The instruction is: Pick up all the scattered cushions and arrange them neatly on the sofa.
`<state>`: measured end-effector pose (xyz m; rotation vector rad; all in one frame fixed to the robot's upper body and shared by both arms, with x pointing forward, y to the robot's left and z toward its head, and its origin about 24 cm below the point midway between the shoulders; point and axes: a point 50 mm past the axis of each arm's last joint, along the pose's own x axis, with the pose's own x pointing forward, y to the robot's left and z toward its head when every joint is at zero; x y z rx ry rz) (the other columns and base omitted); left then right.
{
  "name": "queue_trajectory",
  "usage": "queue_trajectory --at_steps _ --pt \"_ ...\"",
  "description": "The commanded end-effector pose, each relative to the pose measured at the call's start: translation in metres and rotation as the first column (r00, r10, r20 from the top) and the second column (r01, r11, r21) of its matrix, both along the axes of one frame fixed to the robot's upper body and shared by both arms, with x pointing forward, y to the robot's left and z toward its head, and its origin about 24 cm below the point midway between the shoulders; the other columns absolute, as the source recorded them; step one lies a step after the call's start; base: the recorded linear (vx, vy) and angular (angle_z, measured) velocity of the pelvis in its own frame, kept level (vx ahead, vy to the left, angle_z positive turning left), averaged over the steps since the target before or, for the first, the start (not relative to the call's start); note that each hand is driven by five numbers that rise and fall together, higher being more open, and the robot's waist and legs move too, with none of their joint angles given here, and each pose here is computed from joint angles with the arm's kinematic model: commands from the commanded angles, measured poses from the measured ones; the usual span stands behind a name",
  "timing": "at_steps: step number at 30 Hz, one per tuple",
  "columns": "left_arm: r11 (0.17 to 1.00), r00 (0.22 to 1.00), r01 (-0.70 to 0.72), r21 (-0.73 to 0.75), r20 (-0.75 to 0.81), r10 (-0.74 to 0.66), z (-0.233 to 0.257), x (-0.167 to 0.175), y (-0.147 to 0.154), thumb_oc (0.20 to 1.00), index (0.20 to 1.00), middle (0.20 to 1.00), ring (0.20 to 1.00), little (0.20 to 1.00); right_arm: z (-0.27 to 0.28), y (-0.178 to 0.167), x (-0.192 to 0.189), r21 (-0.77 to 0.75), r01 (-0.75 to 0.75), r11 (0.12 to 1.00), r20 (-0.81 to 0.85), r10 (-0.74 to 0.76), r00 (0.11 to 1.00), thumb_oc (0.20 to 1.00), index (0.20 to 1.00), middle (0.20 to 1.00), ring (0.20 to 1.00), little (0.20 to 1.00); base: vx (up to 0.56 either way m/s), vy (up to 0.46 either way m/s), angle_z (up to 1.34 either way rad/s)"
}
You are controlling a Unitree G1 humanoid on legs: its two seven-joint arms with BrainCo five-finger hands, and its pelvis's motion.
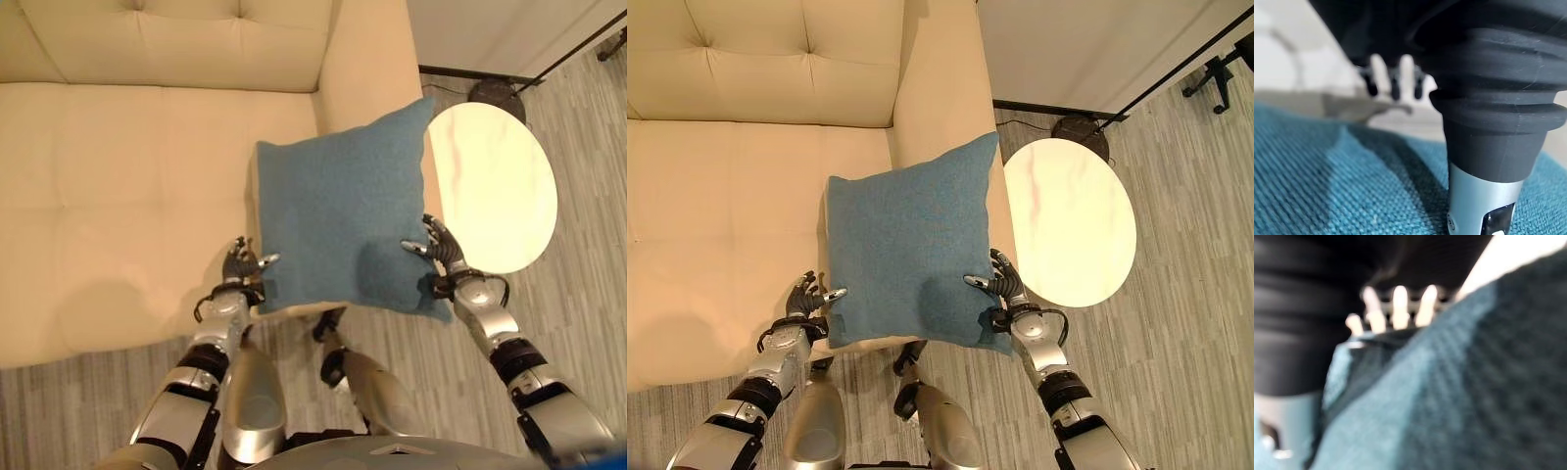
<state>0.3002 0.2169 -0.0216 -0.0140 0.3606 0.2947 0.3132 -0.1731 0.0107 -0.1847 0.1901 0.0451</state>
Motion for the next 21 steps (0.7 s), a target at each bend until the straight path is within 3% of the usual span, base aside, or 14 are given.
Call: queue_trajectory --at_steps 1,9,18,19,20,21 --pt "0.999 0.994 0.045 0.012 0.099 -0.046 0.02 0.016 -0.014 1.0 1.0 1.0 1.0 1.0 0.021 0.011 0.009 -0.023 -0.041 0.999 0.099 0.043 0.994 1.0 1.0 1.0 1.0 1.0 -0.04 0.002 -0.05" --pt "0.996 0.986 0.071 -0.046 0.156 -0.063 0.035 0.03 -0.031 1.0 1.0 1.0 1.0 1.0 0.044 0.021 0.019 -0.021 -0.07 0.997 0.188 0.073 0.98 1.0 1.0 1.0 1.0 1.0 -0.03 -0.01 0.0" --pt "0.9 0.976 0.125 -0.418 0.213 -0.037 0.041 0.032 -0.096 1.0 1.0 1.0 1.0 1.0 0.06 0.06 0.019 0.083 -0.148 0.986 0.265 0.121 0.957 1.0 1.0 1.0 1.0 1.0 0.0 -0.01 -0.03" --pt "0.888 0.975 0.131 -0.441 0.218 -0.036 0.042 0.031 -0.101 0.708 0.708 0.708 0.708 0.708 0.061 0.062 0.019 0.091 -0.154 0.984 0.269 0.125 0.955 0.567 0.567 0.567 0.567 0.567 -0.01 -0.014 -0.04" --pt "0.875 0.975 0.132 -0.467 0.219 -0.03 0.042 0.031 -0.104 0.57 0.57 0.57 0.57 0.57 0.061 0.065 0.018 0.097 -0.16 0.982 0.272 0.128 0.954 0.504 0.504 0.504 0.504 0.504 -0.01 -0.008 -0.04" --pt "0.867 0.975 0.128 -0.481 0.223 -0.021 0.044 0.031 -0.106 0.2 0.2 0.2 0.2 0.2 0.062 0.066 0.017 0.1 -0.164 0.981 0.277 0.131 0.952 0.203 0.203 0.203 0.203 0.203 0.0 0.0 0.0"
